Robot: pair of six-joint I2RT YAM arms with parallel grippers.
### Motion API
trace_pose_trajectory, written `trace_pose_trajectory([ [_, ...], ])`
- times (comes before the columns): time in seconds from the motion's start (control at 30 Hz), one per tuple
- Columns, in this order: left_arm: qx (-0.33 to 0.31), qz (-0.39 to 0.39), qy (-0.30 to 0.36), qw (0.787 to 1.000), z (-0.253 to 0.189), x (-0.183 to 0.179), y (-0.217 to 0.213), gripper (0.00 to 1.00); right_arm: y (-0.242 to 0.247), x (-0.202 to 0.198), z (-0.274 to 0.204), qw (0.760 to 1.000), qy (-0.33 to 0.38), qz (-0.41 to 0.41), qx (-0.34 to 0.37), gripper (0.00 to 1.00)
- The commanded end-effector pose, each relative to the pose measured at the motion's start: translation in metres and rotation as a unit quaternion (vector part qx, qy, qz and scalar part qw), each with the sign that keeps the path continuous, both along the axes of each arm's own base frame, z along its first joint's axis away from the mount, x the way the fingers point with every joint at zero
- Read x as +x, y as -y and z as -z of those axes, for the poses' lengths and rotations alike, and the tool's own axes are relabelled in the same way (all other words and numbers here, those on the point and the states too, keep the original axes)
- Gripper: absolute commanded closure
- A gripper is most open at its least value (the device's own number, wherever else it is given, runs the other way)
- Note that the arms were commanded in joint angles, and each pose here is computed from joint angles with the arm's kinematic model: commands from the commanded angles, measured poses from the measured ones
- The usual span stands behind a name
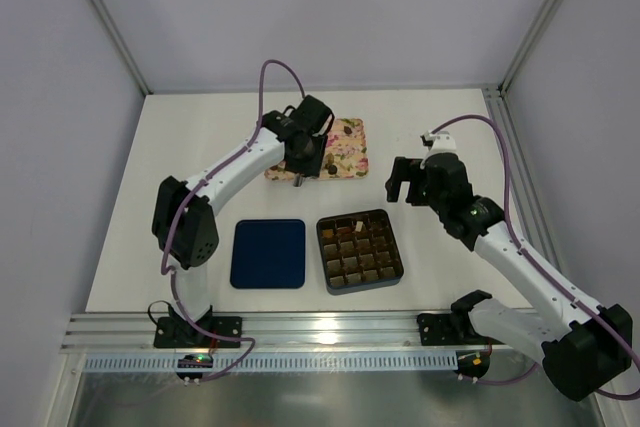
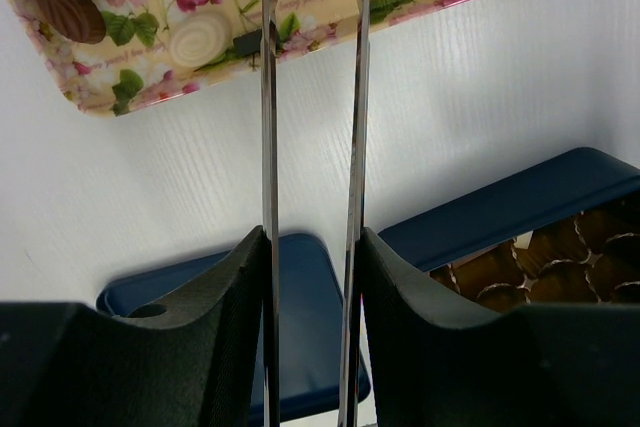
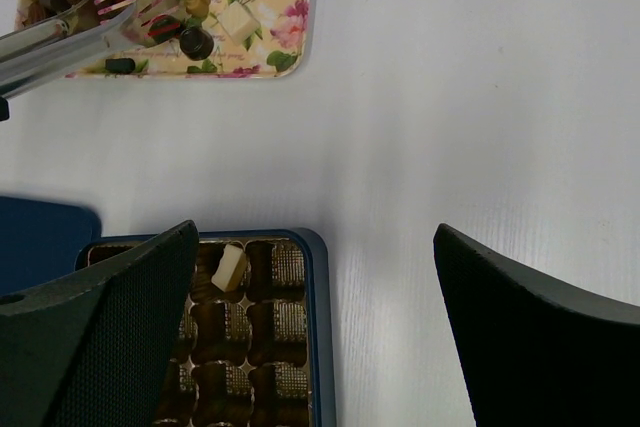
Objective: Pack the chocolate
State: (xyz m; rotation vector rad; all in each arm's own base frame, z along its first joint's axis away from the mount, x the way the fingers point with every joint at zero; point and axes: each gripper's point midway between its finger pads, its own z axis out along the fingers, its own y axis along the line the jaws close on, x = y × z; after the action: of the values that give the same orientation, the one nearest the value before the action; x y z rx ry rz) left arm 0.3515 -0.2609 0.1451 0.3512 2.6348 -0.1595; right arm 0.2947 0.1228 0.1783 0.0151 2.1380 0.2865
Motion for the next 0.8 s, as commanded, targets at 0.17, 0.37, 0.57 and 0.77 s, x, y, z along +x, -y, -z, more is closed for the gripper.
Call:
trace_pose_trajectory([
  [0.17,-0.020,0.009,0.026,0.999,-0.0220,0.0022,-0.0002,0.60,0.0015,0.0026,-0.0087,1.000,0.019,0.004,0.006,0.00],
  [0.37,-0.013,0.007,0.021,1.000,-0.0185,0.0004,-0.0033,0.60,0.0001,0.0024,-0.0066,1.000,0.017,0.002,0.007,0.00],
  [0.57,-0.012,0.009,0.019,1.000,-0.0161,-0.0010,-0.0030,0.61,-0.0004,0.0037,-0.0048,1.000,0.015,0.003,0.008,0.00],
  [0.77,-0.015,0.010,0.018,1.000,-0.0158,0.0000,-0.0017,0.62,-0.0011,0.0044,-0.0028,1.000,0.014,0.002,0.009,0.00],
])
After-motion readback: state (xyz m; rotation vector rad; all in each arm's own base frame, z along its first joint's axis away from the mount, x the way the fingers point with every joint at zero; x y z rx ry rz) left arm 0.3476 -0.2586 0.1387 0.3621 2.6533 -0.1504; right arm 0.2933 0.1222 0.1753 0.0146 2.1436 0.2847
